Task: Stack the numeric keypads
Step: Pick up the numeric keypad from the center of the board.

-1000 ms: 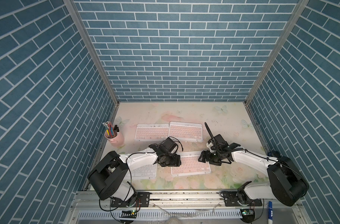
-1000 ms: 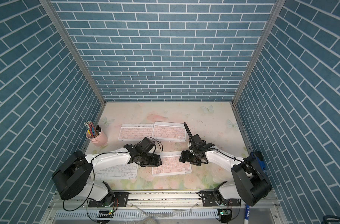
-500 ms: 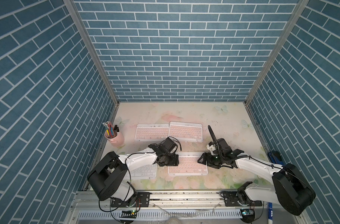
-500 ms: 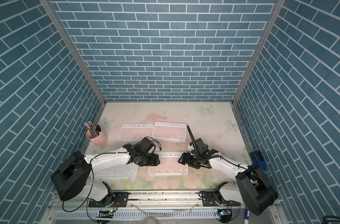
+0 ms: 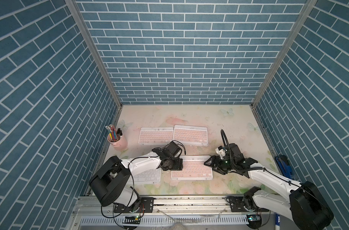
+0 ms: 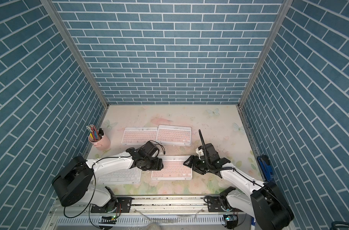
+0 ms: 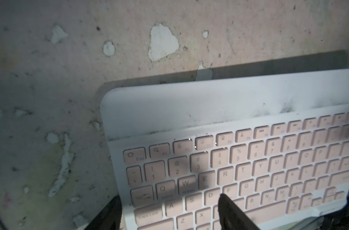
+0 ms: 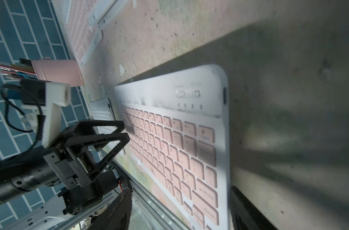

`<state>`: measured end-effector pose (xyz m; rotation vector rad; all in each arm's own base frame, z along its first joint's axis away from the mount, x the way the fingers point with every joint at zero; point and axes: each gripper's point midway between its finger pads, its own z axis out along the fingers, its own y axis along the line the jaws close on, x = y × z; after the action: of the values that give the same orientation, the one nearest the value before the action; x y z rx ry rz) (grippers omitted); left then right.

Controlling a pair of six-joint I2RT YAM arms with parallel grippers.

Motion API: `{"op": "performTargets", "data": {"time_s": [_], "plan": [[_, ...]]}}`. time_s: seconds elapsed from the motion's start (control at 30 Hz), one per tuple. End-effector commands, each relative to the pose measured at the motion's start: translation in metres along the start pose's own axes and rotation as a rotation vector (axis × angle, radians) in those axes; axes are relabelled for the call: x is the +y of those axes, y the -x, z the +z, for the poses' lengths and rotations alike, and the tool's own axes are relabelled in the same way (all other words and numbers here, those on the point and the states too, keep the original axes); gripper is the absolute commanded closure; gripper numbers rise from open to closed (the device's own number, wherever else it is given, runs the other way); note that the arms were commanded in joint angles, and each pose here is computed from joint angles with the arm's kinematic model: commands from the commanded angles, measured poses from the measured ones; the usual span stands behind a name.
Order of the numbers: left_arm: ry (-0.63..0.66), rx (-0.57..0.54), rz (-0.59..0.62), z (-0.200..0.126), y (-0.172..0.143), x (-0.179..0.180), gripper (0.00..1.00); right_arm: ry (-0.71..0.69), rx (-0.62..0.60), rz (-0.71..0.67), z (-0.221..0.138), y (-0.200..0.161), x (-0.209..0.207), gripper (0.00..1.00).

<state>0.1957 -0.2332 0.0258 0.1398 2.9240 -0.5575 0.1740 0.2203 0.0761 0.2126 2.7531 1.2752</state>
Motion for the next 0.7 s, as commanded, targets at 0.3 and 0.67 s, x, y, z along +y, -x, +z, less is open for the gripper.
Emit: {"op": "performTargets", "data": {"time_s": [0.3,0.67], "plan": [[-0.141,0.093,0.036,0.013,-0.022,-0.023,0.23,0.373,0.117,-0.162,-0.026,-0.019,0.093,0.29],[-0.14,0.066,0.039,0.007,-0.018,-0.024,0.23,0.298,0.111,-0.172,-0.034,-0.023,0.083,0.48]]}}
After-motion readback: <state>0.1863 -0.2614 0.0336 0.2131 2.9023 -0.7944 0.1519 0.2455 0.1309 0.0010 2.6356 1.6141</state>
